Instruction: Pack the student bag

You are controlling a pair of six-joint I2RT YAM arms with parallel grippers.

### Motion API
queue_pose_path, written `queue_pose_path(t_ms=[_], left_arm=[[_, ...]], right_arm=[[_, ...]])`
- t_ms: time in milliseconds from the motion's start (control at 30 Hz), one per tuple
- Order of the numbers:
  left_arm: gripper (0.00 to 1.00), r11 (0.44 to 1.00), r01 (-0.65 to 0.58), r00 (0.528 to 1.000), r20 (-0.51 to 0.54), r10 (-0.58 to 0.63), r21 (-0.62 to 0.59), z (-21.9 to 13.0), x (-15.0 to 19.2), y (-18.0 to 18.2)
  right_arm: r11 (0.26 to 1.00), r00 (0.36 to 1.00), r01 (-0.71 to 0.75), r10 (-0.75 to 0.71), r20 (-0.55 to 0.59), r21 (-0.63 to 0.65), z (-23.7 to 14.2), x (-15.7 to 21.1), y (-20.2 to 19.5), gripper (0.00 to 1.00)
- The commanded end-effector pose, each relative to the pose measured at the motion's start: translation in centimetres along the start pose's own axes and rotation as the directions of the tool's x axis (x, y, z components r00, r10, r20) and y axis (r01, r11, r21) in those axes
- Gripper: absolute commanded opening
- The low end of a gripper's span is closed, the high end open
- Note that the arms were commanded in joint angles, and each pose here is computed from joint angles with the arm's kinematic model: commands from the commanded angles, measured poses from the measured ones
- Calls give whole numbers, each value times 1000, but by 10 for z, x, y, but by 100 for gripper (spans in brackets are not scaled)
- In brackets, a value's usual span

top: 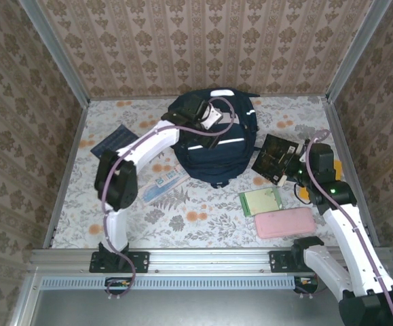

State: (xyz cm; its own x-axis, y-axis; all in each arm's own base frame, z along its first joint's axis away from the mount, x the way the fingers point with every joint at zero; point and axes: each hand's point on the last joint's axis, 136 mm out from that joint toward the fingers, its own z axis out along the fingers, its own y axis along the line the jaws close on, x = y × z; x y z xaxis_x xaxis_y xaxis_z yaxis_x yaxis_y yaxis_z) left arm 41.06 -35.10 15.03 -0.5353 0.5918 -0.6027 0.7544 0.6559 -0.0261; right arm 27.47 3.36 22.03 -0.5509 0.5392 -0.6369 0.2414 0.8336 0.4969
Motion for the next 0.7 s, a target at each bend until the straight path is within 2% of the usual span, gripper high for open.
queue_pose_path(t_ms=[0, 233, 667], left_arm=[[66, 988, 65, 998, -13, -64, 142, 6, -13, -8], [62, 911, 180, 984, -58, -171, 371, 34, -12, -16], [64, 936, 131, 990, -92, -107, 326, 68, 12, -21]], right_arm=[[998, 994, -40, 45, 100, -44, -16, -20, 9, 0], [999, 994, -27, 31, 101, -38, -25, -14, 4, 0], [992, 995, -19, 30, 91, -127, -25, -11, 19, 0]])
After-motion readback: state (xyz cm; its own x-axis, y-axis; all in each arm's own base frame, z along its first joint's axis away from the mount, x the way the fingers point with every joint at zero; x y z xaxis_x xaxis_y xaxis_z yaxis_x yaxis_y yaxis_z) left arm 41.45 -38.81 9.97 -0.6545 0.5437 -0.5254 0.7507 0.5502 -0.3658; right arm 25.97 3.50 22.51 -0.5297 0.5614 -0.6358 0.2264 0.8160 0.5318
